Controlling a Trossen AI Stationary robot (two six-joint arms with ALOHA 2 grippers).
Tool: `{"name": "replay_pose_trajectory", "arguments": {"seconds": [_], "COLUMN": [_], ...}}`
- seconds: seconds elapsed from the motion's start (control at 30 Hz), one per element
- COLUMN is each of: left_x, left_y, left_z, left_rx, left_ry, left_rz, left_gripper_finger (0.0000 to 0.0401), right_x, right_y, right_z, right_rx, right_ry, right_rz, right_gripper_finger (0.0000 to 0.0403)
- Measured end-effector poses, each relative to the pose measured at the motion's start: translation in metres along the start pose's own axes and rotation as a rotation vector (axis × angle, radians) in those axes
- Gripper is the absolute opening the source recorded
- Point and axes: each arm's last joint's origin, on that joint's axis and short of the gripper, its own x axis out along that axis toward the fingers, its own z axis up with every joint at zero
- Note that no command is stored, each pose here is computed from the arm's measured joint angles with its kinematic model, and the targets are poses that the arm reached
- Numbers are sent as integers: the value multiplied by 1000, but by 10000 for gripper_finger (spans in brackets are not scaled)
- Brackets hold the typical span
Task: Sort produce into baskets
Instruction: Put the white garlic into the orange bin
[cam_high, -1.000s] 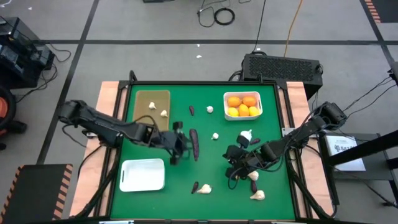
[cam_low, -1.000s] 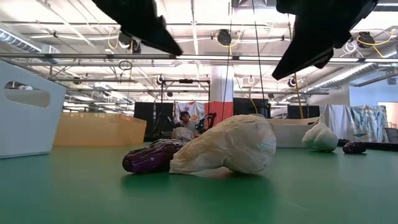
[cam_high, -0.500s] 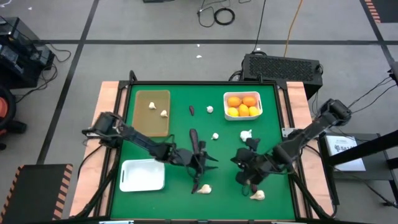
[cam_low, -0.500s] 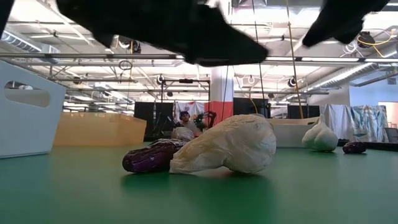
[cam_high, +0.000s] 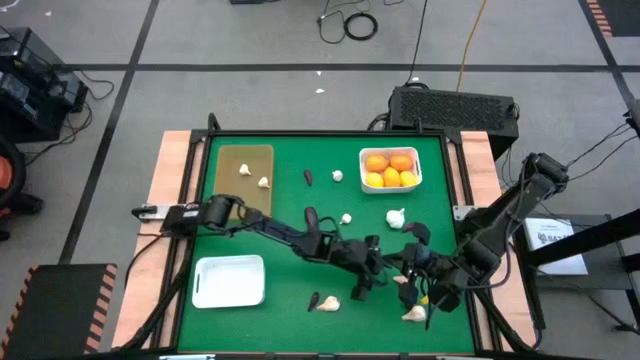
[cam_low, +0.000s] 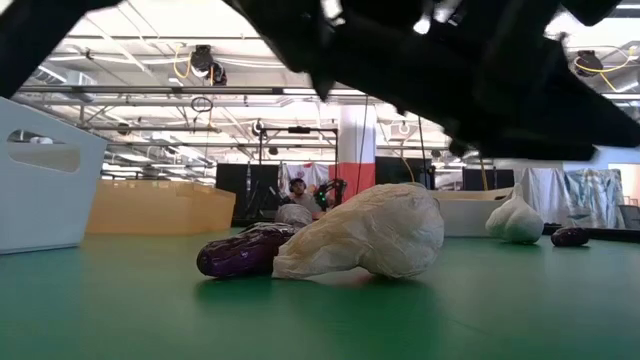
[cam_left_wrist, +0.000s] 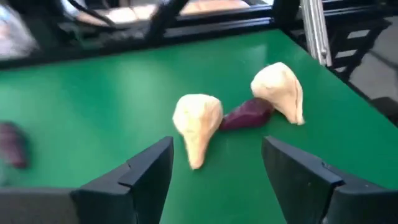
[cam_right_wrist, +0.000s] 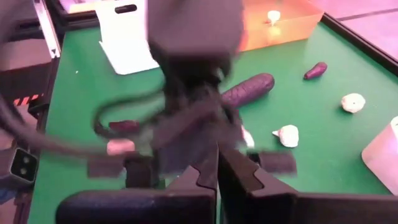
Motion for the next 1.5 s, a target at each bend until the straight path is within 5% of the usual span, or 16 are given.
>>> {"name": "replay_pose_trajectory", "arguments": {"seconds": [0.57,0.93,1.5], "left_x": [54,58,58], "left_y": [12,15,17], "left_z": [-37,-45,-45], "left_rx": [-7,-10,-17], "left_ry": [-45,-29,-27], "left_rz": [-3,9,-7], "left_gripper_finger": [254,248,73], "right_x": [0,-1,-1], "right_y": [-3,-9,-9], "right_z": [0,-9,-9], "right_rx": [-40,35,30], "right_ry": [-38,105,99], "right_rz": [-50,-42,-46], "right_gripper_finger": [0,0,0]}}
